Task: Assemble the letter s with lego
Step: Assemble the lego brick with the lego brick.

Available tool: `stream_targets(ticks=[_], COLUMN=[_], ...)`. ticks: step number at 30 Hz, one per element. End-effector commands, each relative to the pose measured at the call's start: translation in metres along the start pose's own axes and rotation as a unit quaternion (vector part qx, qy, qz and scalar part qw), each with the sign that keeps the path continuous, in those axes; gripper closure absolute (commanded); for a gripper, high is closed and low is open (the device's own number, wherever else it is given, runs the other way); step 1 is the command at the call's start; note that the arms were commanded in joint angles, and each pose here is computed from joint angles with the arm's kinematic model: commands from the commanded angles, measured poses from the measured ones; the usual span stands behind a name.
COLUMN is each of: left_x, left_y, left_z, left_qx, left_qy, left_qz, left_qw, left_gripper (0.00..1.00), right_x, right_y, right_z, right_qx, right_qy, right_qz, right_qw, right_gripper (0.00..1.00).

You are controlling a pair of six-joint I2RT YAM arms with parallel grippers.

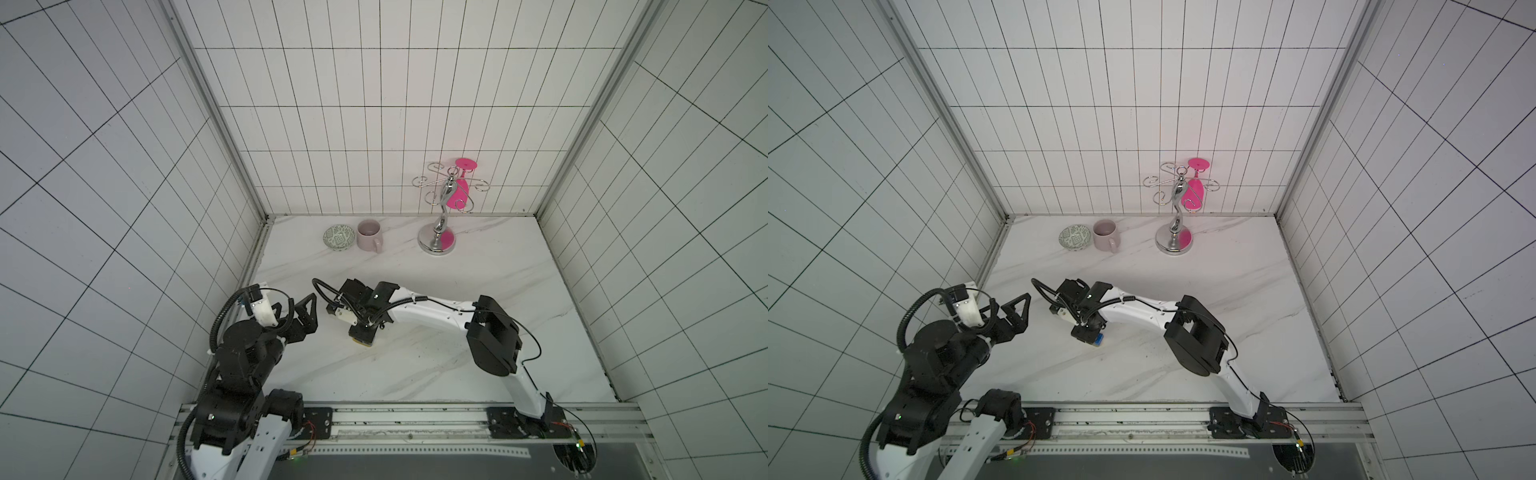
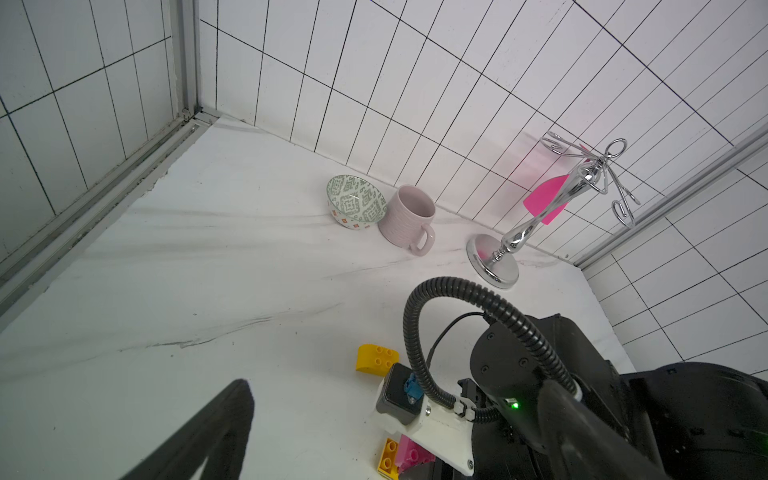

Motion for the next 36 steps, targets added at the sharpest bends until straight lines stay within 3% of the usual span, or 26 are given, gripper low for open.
stream_targets(ticks=[1, 16, 22, 25, 33, 36], left_x=[0.002, 0.003, 0.003, 0.003, 0.004, 0.004], left_y=[-0.001, -0.001, -0.001, -0.001, -0.001, -0.001], left_z=[-0.001, -0.001, -0.001, -0.001, -0.001, -0.001], left_qx=[-0.008, -0.009, -0.010, -0.009, -0.009, -0.008], left_qy=[0.005, 0.004, 0.004, 0.004, 0.005, 0.005], left_qz=[-0.008, -0.011, -0.013, -0.013, -0.014, -0.014], left_qw=[1.000, 1.000, 1.000, 1.000, 1.000, 1.000], left_gripper=[0.01, 0.01, 0.01, 0.01, 0.01, 0.01], right_x=[-0.003, -0.008, -0.010, -0.011, -0.013, -0.013], right_y=[0.029, 0.020, 0.015, 0.014, 0.009, 0.005], right_z=[0.027, 0.024, 0.022, 0.022, 0.018, 0.016], right_qx=[0.049, 0.037, 0.030, 0.029, 0.012, 0.006], right_qy=[0.003, 0.006, 0.005, 0.005, 0.009, 0.010], right_qz=[0.012, 0.032, 0.040, 0.044, 0.052, 0.052], right_qw=[0.999, 0.999, 0.999, 0.999, 0.999, 0.999], right_gripper=[0.73, 0.68, 0.60, 0.49, 0.44, 0.37])
Point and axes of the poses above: each gripper's point midway between its finger pads, its own y axis out along the fingers, its own x axis along the line the jaws close on, z = x × y, the point moved 6 cm from there along -y, back along the fingers, and after that the axes turned 7 degrees about y, right-handed, at the moved point
